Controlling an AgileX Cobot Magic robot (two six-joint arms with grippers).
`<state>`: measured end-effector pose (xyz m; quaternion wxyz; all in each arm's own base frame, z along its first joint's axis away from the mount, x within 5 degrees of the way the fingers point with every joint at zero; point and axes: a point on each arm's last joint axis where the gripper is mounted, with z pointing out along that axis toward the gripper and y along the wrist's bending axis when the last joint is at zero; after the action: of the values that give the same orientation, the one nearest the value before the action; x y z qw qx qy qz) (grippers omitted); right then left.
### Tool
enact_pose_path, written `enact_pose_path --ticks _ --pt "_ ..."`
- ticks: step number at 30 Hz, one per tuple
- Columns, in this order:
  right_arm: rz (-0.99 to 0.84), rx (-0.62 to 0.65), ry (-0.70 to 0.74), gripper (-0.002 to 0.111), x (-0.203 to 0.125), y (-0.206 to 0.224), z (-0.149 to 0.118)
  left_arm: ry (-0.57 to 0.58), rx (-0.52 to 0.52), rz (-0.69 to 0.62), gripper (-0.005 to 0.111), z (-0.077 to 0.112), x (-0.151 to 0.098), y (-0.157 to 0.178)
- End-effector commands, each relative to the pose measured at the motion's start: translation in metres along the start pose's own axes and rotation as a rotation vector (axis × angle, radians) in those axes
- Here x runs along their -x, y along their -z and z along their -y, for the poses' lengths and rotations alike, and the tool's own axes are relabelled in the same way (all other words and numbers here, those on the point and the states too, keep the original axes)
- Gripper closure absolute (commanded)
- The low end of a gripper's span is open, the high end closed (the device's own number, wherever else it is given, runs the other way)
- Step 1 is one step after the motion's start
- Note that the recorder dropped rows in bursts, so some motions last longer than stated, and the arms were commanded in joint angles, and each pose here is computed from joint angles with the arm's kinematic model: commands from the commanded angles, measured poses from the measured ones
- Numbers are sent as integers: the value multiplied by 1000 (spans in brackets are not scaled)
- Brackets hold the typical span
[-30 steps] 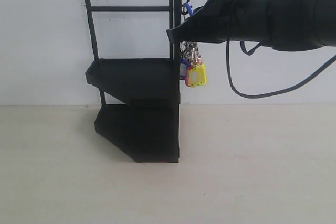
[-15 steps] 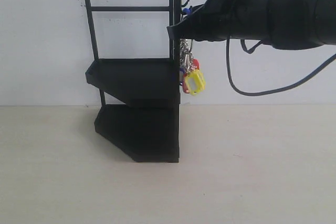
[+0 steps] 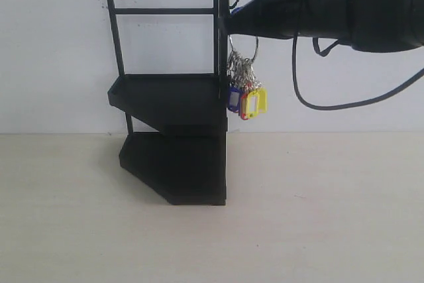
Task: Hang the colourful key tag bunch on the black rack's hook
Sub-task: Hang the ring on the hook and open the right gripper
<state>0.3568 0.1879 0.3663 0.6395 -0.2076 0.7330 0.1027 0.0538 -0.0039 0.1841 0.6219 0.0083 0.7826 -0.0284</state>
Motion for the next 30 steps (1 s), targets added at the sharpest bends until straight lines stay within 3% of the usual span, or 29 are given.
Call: enact_pose_path --ticks 1,11,16,18,22,24,30 --pt "50 -4 -25 108 17 15 2 2 3 8 102 0 1 0" --pt "62 39 -24 108 21 19 -1 2 3 8 102 0 1 0" --pt "82 -99 -18 108 28 37 13 2 3 8 102 0 1 0" --pt "58 -175 -7 108 18 63 21 2 3 8 102 0 1 0" --pt "63 -169 -58 108 -9 149 23 2 3 8 102 0 1 0" --pt "136 -167 -155 108 -25 215 25 2 3 8 102 0 1 0" --pt "422 -45 -212 108 -75 332 16 2 3 8 102 0 1 0"
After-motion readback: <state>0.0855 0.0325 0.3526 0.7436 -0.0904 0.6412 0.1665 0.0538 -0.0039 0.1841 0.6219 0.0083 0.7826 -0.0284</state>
